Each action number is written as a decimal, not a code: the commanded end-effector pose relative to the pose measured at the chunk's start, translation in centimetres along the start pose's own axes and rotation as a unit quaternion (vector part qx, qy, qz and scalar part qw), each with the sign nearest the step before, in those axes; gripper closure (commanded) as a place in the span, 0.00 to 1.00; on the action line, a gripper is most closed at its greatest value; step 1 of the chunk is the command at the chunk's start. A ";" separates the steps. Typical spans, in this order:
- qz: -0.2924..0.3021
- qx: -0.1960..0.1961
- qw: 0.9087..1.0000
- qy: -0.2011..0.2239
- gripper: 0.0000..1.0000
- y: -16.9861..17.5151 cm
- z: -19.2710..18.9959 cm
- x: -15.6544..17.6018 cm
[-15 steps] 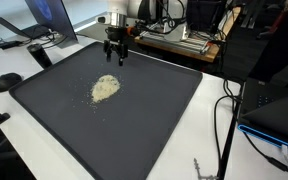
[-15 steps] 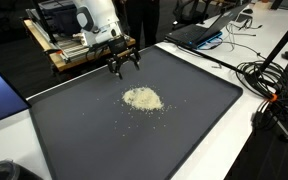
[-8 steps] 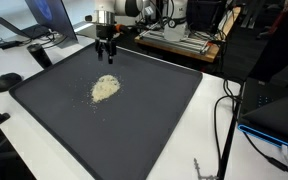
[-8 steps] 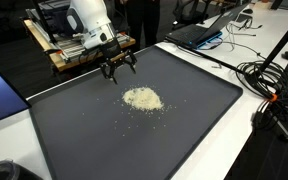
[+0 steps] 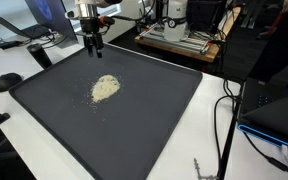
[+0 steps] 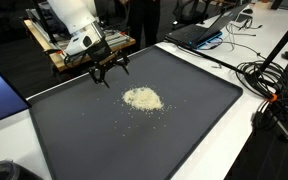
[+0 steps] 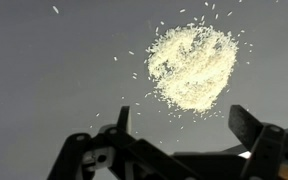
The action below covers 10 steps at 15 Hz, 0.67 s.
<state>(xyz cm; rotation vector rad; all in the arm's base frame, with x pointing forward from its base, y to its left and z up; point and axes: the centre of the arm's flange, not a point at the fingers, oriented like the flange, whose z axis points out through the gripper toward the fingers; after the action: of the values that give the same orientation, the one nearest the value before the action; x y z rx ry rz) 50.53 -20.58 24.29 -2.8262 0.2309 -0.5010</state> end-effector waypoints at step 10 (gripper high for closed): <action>-0.030 0.083 0.993 -0.081 0.00 2.9 2.1 8.2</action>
<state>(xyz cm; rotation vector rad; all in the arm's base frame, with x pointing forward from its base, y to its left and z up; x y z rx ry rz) 55.95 -23.23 24.95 -2.7252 0.1229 -0.3313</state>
